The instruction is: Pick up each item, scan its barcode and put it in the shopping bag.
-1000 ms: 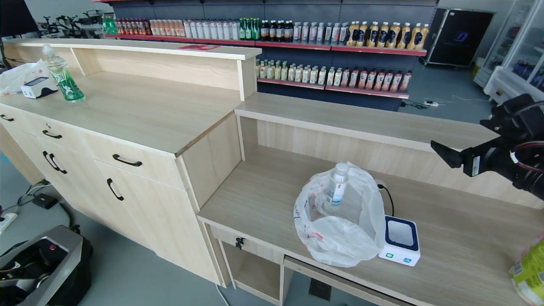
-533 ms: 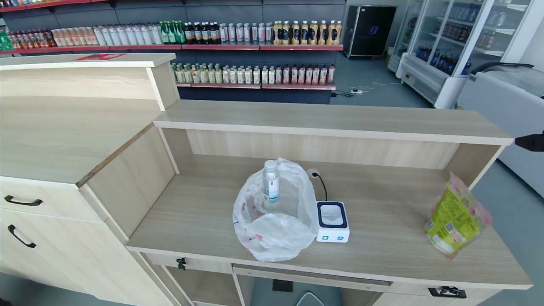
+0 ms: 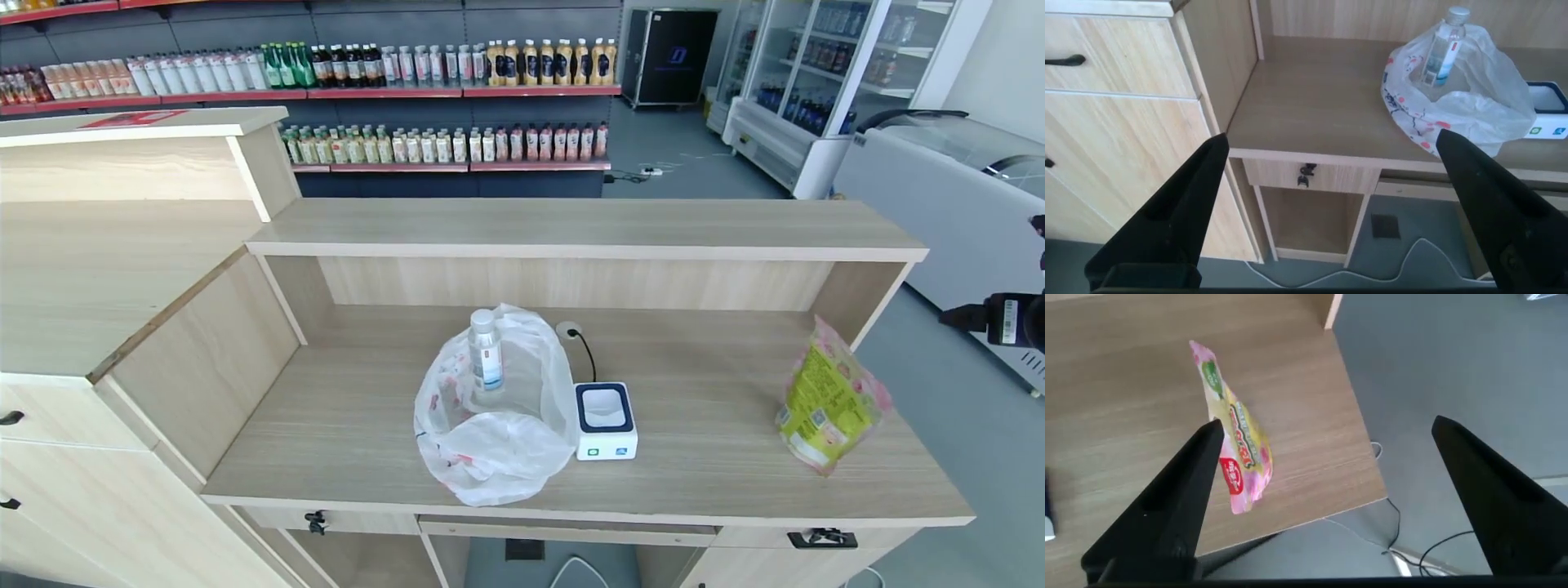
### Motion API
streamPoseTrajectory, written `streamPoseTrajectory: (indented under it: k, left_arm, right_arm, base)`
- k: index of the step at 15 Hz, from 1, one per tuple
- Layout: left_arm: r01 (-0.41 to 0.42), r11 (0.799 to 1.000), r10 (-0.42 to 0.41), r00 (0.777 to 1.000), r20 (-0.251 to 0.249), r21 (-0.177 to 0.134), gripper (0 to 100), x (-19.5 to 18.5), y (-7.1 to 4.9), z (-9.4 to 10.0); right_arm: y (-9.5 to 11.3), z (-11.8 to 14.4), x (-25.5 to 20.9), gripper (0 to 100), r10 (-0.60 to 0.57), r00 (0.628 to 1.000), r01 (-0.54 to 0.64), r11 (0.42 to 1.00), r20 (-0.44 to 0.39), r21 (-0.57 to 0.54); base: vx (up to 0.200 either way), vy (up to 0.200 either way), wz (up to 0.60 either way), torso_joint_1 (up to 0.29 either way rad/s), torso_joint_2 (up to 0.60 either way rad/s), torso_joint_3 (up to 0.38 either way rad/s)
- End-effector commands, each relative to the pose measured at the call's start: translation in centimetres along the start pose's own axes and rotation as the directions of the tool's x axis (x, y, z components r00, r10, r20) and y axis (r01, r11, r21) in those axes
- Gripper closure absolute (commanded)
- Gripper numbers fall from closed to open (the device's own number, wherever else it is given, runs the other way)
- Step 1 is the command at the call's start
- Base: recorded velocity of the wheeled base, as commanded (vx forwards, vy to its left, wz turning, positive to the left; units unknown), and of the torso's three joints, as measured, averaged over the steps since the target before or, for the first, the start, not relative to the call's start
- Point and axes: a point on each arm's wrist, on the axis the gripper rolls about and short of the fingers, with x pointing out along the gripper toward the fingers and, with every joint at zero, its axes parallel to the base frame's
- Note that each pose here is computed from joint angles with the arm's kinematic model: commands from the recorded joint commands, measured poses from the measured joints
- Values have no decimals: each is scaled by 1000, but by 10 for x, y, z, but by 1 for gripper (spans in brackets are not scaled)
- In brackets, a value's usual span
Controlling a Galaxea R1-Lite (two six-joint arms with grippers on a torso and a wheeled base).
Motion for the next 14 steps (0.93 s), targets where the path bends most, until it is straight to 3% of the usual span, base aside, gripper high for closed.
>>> streamPoseTrajectory:
  k: [1, 7, 14]
  left_arm:
    - [-1, 1000, 1, 1000, -1, 0, 0, 0, 0, 0]
    - [-1, 1000, 1, 1000, -1, -2, 0, 0, 0, 0]
    - [-1, 1000, 1, 1000, -1, 0, 0, 0, 0, 0]
  right_arm:
    - [9, -18, 18, 0, 36, 996, -37, 999, -80, -6]
    - [12, -33, 35, 0, 56, 987, -47, 997, -149, 63]
    - [18, -45, 66, 0, 111, 982, -98, 991, -151, 91]
  base:
    - [0, 0, 0, 0, 0, 0]
    - [0, 0, 0, 0, 0, 0]
    - [0, 0, 0, 0, 0, 0]
